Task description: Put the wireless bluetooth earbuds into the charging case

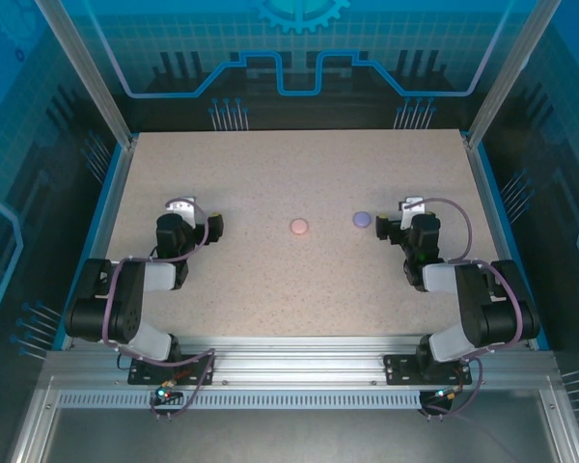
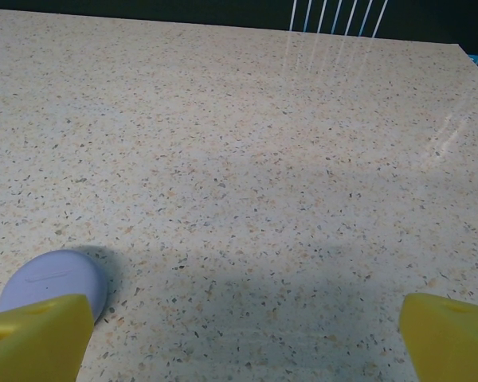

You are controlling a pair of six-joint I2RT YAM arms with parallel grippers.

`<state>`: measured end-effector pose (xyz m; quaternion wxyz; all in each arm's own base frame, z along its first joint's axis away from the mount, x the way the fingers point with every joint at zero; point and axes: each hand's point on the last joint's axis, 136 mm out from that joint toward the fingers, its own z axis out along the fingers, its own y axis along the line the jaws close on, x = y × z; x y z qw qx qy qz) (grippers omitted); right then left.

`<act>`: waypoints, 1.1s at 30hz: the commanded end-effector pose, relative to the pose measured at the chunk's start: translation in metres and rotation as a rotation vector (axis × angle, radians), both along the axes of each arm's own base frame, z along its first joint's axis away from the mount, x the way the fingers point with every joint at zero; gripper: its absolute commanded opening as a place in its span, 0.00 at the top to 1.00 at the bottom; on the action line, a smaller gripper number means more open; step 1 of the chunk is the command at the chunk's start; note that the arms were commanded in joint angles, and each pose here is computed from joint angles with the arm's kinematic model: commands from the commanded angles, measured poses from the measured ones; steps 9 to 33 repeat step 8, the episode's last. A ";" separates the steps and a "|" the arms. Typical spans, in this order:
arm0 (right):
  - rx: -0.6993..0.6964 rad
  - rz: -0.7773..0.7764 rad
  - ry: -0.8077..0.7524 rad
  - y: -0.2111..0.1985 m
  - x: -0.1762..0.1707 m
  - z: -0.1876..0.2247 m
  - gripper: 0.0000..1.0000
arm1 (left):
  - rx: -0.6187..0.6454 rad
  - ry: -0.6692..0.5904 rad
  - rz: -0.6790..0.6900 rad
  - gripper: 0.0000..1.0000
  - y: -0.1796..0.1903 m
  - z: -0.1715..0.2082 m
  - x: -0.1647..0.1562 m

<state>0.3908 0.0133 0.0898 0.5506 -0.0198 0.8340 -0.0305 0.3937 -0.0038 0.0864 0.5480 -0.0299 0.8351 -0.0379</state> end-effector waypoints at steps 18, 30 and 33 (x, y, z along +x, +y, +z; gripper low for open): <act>0.010 0.041 -0.012 0.005 0.005 0.004 0.00 | 0.004 -0.015 0.007 0.01 -0.001 0.004 0.003; 0.010 0.041 -0.012 0.005 0.005 0.004 0.00 | 0.004 -0.015 0.007 0.01 -0.001 0.004 0.003; 0.010 0.041 -0.012 0.005 0.005 0.004 0.00 | 0.004 -0.015 0.007 0.01 -0.001 0.004 0.003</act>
